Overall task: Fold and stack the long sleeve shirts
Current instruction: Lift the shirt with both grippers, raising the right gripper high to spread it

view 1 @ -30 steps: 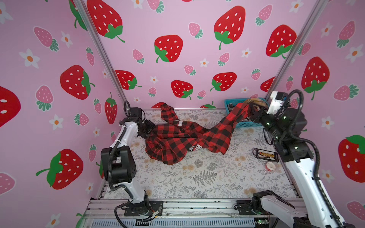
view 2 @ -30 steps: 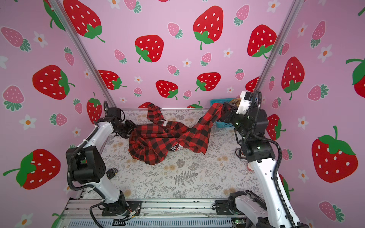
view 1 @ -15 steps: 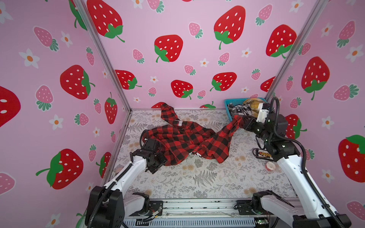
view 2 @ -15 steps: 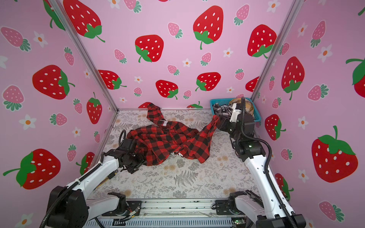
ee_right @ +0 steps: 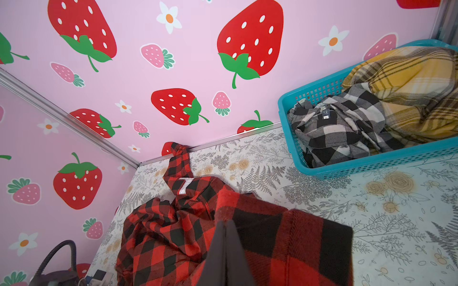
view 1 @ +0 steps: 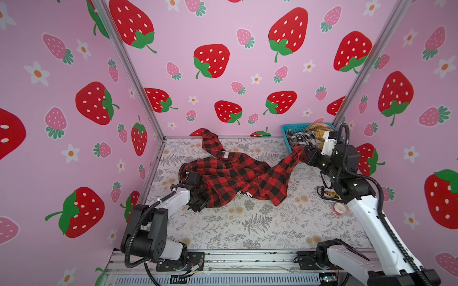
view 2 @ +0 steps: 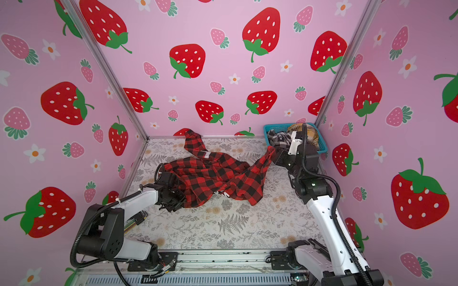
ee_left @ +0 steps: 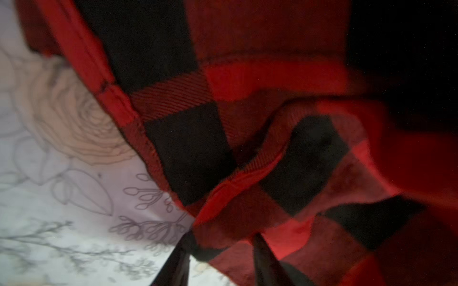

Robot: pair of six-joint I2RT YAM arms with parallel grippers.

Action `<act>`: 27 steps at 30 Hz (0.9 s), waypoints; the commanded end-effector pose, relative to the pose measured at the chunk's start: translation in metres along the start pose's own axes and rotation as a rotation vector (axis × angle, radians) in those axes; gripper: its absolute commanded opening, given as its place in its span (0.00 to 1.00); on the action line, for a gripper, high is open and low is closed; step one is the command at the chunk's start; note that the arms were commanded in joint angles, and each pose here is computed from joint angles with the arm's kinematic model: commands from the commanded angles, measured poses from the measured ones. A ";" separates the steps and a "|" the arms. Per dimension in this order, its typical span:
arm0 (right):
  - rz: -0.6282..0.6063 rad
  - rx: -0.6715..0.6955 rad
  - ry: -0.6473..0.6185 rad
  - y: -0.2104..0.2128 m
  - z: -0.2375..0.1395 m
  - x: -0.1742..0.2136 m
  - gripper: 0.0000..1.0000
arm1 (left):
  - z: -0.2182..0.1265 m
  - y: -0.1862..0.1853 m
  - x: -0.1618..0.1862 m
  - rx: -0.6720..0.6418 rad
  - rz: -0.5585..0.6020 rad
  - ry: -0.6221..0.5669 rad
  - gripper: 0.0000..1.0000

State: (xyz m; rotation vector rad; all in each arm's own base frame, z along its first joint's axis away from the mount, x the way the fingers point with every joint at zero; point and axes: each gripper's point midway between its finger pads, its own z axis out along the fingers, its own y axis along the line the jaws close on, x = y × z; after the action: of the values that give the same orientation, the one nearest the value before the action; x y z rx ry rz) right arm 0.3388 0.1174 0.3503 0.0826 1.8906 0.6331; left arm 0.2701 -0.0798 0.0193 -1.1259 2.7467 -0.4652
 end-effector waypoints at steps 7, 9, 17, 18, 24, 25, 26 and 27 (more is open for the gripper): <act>0.008 0.006 -0.001 -0.002 -0.002 0.002 0.00 | -0.035 -0.011 0.000 0.019 0.023 -0.029 0.00; 0.015 0.023 0.016 -0.007 0.005 0.007 0.00 | -0.055 -0.021 -0.003 0.038 0.056 -0.059 0.00; -0.040 0.163 -0.185 -0.025 0.065 -0.132 0.00 | -0.218 -0.201 -0.157 0.314 0.165 -0.420 0.00; -0.042 0.133 -0.259 -0.013 0.058 -0.174 0.00 | -0.261 -0.232 -0.177 0.418 0.156 -0.487 0.00; -0.210 -0.070 -0.746 0.085 -0.086 -0.294 0.00 | -0.463 -0.277 -0.189 0.823 0.086 -0.839 0.00; -0.229 -0.093 -0.765 0.093 -0.100 -0.293 0.00 | -0.471 -0.272 -0.183 0.839 0.087 -0.828 0.00; -0.248 -0.115 -0.772 0.098 -0.112 -0.288 0.00 | -0.471 -0.266 -0.174 0.835 0.113 -0.817 0.00; -0.259 -0.149 -0.766 0.103 -0.119 -0.278 0.00 | -0.472 -0.259 -0.164 0.845 0.140 -0.834 0.00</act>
State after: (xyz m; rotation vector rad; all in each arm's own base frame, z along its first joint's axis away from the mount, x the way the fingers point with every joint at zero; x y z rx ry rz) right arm 0.3953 0.0602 0.6085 0.0923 1.3087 0.4542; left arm 0.5004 -0.0330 0.5094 -0.7016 1.7116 -0.7531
